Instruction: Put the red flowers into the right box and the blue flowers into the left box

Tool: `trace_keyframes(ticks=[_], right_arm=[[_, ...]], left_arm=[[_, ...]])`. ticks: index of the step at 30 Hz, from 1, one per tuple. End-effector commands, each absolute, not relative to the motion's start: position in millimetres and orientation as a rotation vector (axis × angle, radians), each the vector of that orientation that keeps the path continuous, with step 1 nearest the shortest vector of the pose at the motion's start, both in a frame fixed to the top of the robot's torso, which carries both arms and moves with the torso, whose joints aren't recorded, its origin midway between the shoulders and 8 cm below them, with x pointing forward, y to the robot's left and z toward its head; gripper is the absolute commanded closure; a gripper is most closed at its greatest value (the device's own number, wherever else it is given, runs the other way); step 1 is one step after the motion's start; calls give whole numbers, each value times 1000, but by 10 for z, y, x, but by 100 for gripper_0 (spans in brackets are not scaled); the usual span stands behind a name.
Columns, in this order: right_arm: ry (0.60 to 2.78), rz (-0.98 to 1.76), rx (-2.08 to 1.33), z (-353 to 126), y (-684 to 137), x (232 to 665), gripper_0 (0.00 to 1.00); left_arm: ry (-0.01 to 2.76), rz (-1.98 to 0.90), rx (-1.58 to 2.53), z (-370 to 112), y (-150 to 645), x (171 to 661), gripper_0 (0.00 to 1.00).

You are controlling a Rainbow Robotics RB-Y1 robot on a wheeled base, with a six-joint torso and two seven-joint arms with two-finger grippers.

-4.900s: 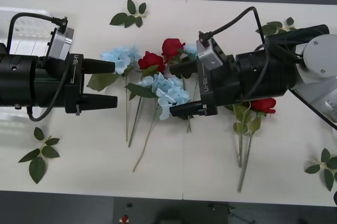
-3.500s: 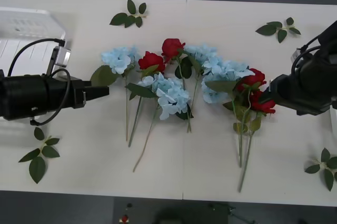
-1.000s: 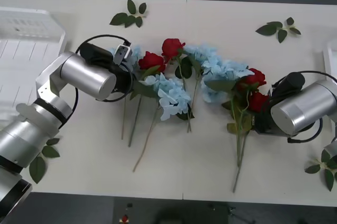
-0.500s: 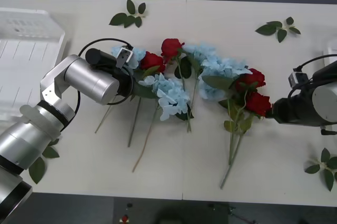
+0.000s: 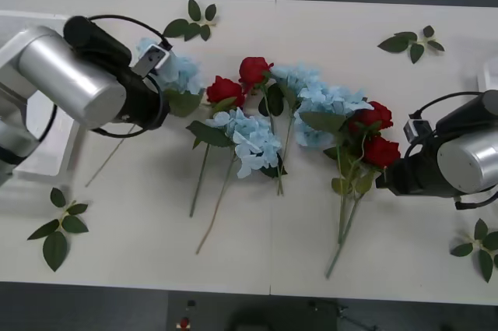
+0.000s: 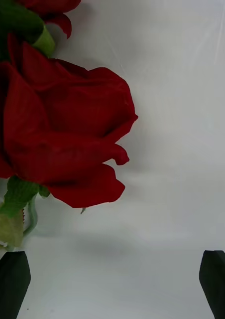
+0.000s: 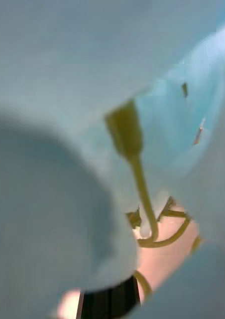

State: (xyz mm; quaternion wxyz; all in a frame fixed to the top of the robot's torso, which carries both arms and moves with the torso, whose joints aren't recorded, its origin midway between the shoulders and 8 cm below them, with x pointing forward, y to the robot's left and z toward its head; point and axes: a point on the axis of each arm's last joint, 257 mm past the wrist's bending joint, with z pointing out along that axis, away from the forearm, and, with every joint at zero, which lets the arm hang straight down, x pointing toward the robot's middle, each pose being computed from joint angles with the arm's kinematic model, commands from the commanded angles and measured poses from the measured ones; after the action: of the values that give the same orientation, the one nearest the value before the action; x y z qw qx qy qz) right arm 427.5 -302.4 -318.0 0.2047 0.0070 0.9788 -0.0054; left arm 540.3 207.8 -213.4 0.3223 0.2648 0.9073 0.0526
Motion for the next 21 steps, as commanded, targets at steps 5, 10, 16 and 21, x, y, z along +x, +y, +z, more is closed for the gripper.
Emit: trace_keyframes(ticks=[5, 10, 16, 21], right_arm=[[2700, -55, -12, -3276, -2846, 4431, 0], [2698, -37, 10, -3369, -2701, 4465, 0], [2690, -15, 22, -3388, -2547, 4507, 0], [2703, -4, 27, -3460, -2458, 4536, 0]], left_arm=[[2438, 391, 775, -1325, 3328, 4653, 100], [2490, 514, 794, -1240, 4168, 4308, 100], [2462, 692, 756, -1334, 5135, 4160, 100], [2425, 723, 716, -1582, 5610, 4286, 100]])
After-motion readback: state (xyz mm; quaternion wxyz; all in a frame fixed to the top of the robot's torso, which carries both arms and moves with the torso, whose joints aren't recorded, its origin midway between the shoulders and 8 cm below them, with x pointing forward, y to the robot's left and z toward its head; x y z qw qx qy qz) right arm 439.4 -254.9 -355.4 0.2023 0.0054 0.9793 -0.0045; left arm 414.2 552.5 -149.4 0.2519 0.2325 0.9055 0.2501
